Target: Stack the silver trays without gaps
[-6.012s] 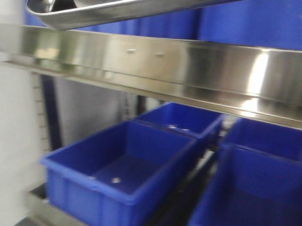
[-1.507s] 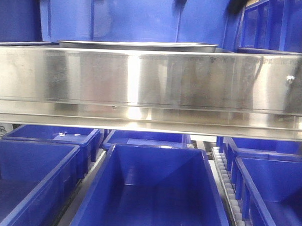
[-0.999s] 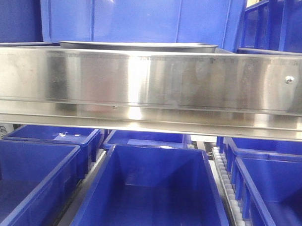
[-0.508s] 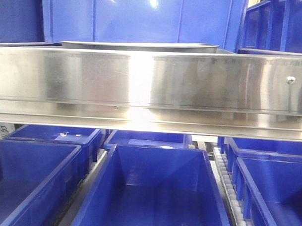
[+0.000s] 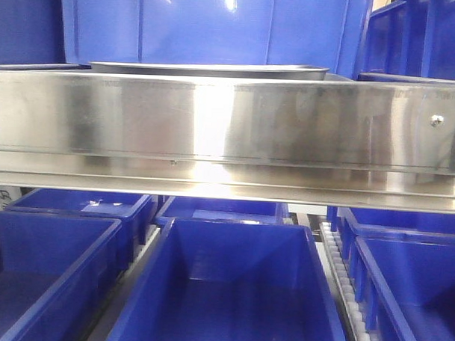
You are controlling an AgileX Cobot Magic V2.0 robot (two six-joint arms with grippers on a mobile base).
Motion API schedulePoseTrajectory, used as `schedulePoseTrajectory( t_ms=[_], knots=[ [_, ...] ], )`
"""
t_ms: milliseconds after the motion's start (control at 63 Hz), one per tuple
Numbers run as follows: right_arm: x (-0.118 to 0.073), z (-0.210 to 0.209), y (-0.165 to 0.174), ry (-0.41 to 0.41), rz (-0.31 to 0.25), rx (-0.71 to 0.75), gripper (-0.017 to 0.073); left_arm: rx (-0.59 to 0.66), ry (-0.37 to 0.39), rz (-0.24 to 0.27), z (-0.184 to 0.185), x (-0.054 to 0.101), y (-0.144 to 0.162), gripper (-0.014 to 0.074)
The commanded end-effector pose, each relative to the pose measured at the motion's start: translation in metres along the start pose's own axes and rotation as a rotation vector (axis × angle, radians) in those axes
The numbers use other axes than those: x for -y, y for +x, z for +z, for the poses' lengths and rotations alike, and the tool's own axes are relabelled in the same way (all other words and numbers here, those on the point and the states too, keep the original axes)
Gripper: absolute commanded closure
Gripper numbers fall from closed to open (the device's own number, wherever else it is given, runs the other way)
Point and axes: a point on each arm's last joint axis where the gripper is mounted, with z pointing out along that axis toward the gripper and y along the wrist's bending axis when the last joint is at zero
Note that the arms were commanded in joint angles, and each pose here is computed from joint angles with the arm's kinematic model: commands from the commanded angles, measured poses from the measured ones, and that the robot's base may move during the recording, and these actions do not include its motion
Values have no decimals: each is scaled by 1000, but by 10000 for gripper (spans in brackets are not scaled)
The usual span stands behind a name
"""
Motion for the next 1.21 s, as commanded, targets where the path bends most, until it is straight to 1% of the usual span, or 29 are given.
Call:
schedulePoseTrajectory(
  t_ms=[0, 127, 159, 206, 238, 270, 317, 349, 428, 492, 523, 587, 650, 698, 761, 888, 904, 936, 952, 1031, 1095, 1190],
  knots=[
    [-1, -2, -17, -3, -24, 113, 502, 114, 32, 10, -3, 3, -17, 642],
    [-1, -2, -17, -3, -24, 113, 502, 111, 33, 7, -2, 3, -16, 642],
    [-1, -2, -17, -3, -24, 113, 502, 101, 39, -13, -1, 4, -13, 642],
    [-1, -2, -17, -3, -24, 112, 502, 95, 54, -69, -1, 5, -13, 642],
    [-1, -2, -17, -3, -24, 112, 502, 89, 55, -93, -1, 5, -12, 642],
    [-1, -2, -17, -3, -24, 112, 502, 89, 40, -80, -1, 4, -12, 642],
    [-1, -2, -17, -3, -24, 112, 502, 92, 4, -45, -1, 2, -12, 642],
    [-1, -2, -17, -3, -24, 112, 502, 96, -34, -14, -1, -1, -12, 642],
    [-1, -2, -17, -3, -24, 111, 502, 107, -114, 25, -3, -6, -9, 642],
    [-1, -2, -17, -3, -24, 111, 502, 132, -181, 38, -5, -10, -3, 642],
    [-1, -2, -17, -3, -24, 111, 502, 154, -213, 38, -5, -12, 2, 642],
    [-1, -2, -17, -3, -24, 110, 502, 210, -278, 55, -6, -15, 14, 642],
    [-1, -2, -16, -3, -24, 108, 502, 269, -343, 65, -5, -20, 30, 642],
    [-1, -2, -16, -3, -24, 108, 502, 318, -391, 72, -4, -24, 48, 642],
    [-1, -2, -16, -3, -24, 108, 502, 361, -422, 80, -3, -26, 64, 642],
    [-1, -2, -16, -3, -24, 108, 502, 402, -463, 90, 3, -32, 105, 642],
    [-1, -2, -16, -3, -24, 108, 502, 409, -467, 91, 3, -32, 107, 642],
    [-1, -2, -16, -3, -24, 108, 502, 350, -465, 76, 3, -31, 110, 642],
    [-1, -2, -16, -2, -24, 106, 502, 341, -464, 72, 3, -31, 110, 642],
    [-1, -2, -16, -2, -24, 106, 502, 348, -464, 65, 0, -30, 114, 642],
    [-1, -2, -16, -2, -24, 106, 502, 375, -461, 71, -4, -27, 114, 642],
    [-1, -2, -16, -2, -24, 102, 502, 370, -462, 70, -3, -28, 114, 642]
  ],
)
